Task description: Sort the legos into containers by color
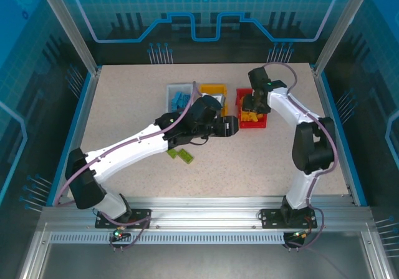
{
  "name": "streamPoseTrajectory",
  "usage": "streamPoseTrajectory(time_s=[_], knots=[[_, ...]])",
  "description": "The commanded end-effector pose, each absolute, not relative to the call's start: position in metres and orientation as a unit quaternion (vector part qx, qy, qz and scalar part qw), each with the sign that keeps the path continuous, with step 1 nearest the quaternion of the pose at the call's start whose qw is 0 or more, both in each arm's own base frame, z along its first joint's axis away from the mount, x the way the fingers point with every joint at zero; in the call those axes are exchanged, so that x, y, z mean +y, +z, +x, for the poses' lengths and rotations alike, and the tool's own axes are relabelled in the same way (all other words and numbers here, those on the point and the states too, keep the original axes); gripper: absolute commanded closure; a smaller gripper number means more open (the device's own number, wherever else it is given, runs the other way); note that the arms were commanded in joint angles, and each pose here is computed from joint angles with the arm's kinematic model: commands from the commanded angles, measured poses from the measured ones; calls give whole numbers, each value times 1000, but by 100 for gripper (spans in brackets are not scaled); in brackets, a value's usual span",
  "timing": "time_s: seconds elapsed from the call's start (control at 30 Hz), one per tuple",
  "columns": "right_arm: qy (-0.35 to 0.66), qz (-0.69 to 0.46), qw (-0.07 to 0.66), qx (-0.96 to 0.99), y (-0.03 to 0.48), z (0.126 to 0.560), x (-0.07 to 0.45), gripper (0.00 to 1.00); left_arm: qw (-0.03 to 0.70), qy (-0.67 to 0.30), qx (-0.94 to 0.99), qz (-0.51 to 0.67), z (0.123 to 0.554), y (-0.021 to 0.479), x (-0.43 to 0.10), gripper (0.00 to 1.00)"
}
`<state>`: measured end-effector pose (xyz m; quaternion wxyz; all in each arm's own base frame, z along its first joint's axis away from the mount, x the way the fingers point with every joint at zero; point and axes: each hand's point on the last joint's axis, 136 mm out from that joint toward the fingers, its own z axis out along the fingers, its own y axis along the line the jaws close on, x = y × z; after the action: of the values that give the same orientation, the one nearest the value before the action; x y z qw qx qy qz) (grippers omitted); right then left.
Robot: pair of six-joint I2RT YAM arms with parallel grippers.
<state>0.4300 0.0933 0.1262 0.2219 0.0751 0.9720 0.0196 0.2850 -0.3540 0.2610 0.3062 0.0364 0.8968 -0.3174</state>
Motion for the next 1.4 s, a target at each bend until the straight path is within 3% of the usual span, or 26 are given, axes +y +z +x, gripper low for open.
streamPoseTrajectory(time_s=[0.0, 0.27, 0.4, 0.53, 0.8, 1.07, 1.37], knots=[[32, 55, 297, 953, 189, 414, 101, 47, 319, -277, 906, -10, 280, 262, -317, 37], [125, -112, 393, 904, 233, 331, 191, 42, 250, -196, 935, -159, 275, 198, -213, 34], [196, -218, 395, 871, 225, 268, 251, 37, 216, -167, 935, -225, 272, 162, -174, 32], [235, -238, 363, 869, 202, 231, 273, 34, 187, -170, 927, -276, 275, 126, -157, 29], [238, -252, 331, 878, 175, 201, 291, 34, 137, -173, 925, -310, 295, 82, -152, 28], [232, -256, 323, 881, 168, 198, 296, 35, 110, -128, 931, -324, 290, 47, -144, 38], [230, -251, 322, 883, 167, 199, 296, 35, 103, -102, 937, -319, 292, 25, -140, 42]])
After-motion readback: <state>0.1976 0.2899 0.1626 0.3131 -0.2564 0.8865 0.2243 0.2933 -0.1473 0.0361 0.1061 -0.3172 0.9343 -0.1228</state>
